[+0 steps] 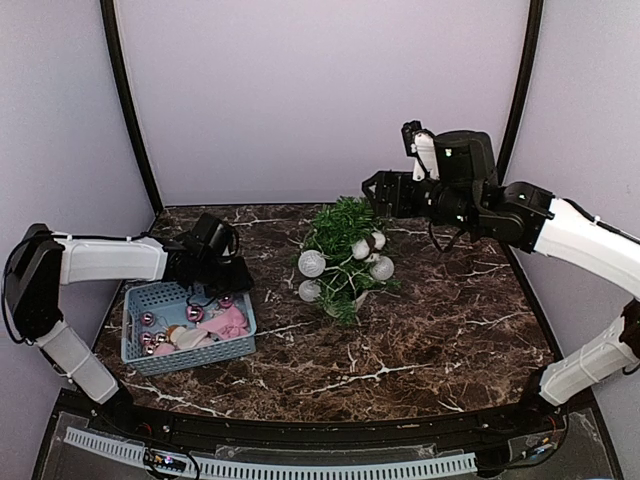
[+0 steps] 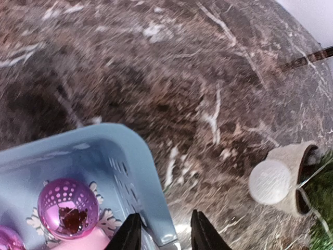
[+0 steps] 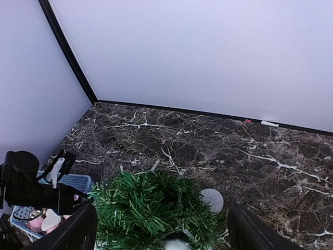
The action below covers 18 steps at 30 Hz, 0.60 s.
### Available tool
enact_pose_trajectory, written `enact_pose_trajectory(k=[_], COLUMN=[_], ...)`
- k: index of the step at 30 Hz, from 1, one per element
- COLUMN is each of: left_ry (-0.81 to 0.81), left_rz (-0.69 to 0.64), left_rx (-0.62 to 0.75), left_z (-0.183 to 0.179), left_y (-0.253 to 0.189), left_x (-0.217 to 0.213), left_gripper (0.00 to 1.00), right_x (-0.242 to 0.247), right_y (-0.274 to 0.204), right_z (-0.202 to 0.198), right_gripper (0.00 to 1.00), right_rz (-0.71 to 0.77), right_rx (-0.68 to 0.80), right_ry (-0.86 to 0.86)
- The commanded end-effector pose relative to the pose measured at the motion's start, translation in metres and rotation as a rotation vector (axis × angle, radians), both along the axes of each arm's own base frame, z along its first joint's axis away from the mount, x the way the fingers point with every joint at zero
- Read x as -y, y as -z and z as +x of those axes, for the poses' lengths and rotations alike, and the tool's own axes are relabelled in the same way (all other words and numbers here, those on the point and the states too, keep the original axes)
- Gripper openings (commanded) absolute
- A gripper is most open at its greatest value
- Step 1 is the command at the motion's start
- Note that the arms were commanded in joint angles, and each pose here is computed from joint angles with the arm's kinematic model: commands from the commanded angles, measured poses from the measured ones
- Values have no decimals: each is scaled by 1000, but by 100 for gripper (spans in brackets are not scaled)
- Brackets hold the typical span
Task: Decorate the small christmas tree
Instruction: Turn around the bin at the center of the board.
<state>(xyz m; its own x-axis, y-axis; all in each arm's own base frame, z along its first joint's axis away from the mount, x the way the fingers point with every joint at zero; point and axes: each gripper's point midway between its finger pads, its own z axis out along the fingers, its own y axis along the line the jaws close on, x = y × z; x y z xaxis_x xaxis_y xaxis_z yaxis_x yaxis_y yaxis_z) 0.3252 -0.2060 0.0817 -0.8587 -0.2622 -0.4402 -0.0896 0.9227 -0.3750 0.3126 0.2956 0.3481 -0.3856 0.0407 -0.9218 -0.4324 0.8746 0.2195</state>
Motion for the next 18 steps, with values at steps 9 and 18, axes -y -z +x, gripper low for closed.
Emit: enact_pose_trajectory(k=[9, 18], left_ry=[57, 31], left_rz=[-40, -255], left_rx=[176, 57], left_z=[49, -33], left_y=[-57, -32], left_x=[17, 1], left_gripper=[39, 51], right_x=[21, 12], right_y=[-16, -19], right_z=[-4, -3], right_gripper=[88, 89], right_rz=[29, 55], right_rx=[25, 28], right_ry=[56, 32])
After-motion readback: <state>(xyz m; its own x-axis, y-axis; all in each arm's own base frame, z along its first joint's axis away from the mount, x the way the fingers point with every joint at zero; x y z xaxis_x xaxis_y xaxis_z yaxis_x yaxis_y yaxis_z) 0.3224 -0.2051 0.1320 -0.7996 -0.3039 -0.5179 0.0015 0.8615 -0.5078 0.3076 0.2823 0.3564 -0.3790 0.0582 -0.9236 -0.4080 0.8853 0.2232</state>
